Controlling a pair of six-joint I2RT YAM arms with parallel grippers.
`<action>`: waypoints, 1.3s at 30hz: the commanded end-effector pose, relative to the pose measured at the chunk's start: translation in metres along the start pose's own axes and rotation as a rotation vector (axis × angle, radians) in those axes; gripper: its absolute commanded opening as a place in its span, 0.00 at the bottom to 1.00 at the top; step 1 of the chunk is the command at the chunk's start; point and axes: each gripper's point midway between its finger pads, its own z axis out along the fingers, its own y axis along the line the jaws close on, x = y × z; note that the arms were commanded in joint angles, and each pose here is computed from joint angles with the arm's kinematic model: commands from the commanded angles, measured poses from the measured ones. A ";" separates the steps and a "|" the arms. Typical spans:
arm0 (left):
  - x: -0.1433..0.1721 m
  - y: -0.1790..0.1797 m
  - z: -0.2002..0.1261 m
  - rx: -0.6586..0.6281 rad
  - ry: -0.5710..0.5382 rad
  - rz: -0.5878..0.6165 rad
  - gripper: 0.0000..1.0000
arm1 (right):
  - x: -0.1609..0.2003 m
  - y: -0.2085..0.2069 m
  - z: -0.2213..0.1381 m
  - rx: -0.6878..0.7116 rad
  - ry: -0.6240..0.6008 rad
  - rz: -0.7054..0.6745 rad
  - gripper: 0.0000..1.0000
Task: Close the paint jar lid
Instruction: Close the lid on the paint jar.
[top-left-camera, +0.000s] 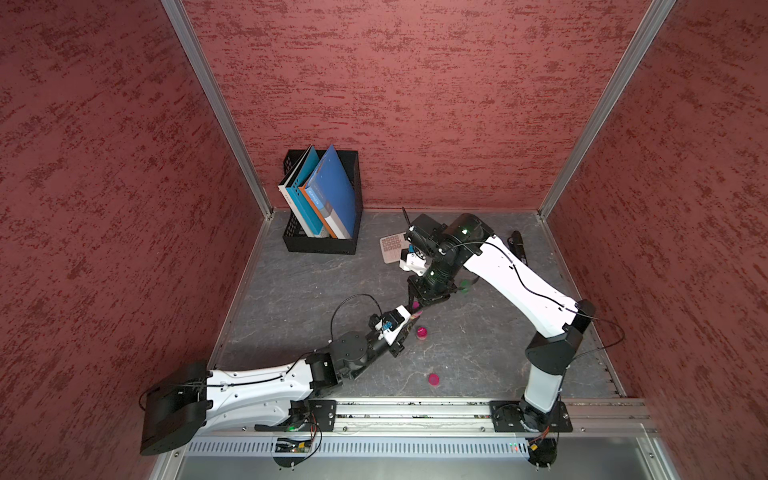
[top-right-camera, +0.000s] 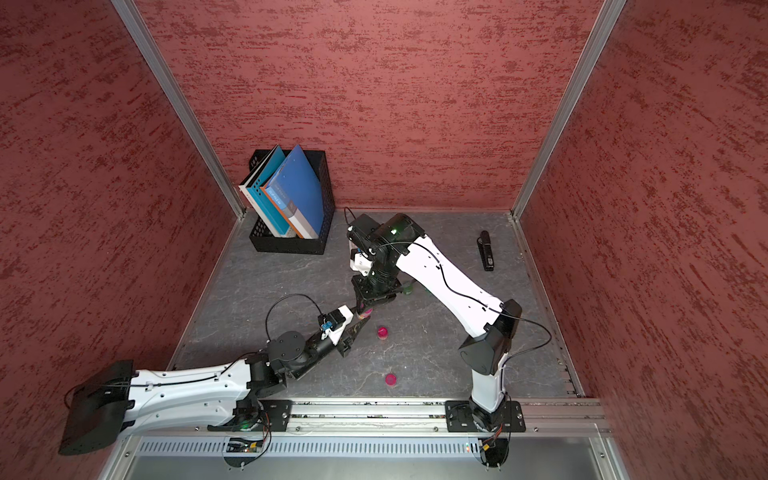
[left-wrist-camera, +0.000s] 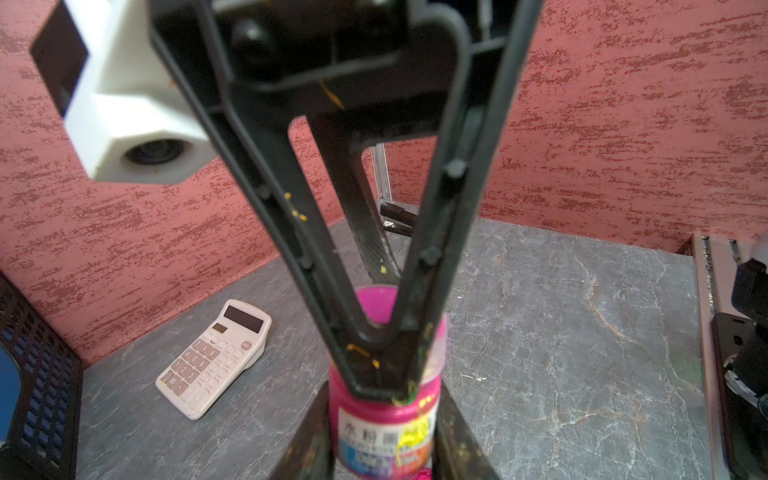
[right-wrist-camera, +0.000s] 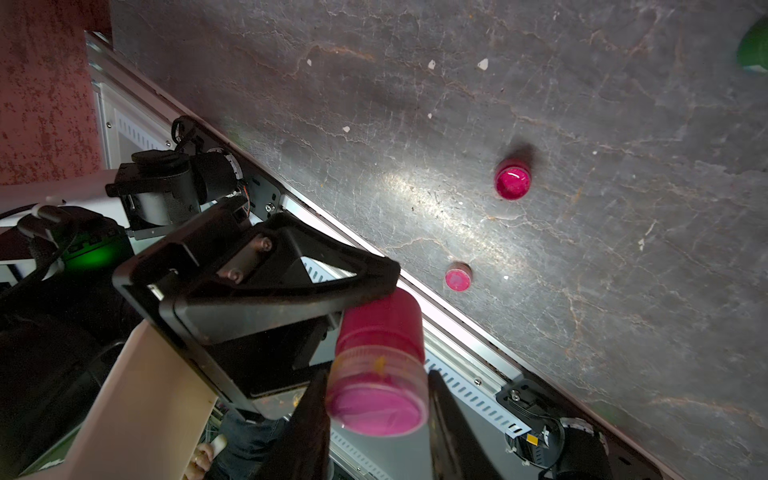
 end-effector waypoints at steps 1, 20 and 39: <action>-0.032 -0.027 0.001 0.117 -0.095 0.009 0.18 | 0.023 -0.014 0.004 0.055 0.116 0.047 0.32; -0.039 -0.029 0.000 0.111 -0.116 0.000 0.18 | 0.023 -0.009 0.005 0.020 0.099 0.044 0.43; -0.019 -0.014 -0.013 0.057 -0.085 -0.032 0.18 | -0.023 -0.034 -0.058 0.157 -0.219 0.108 0.58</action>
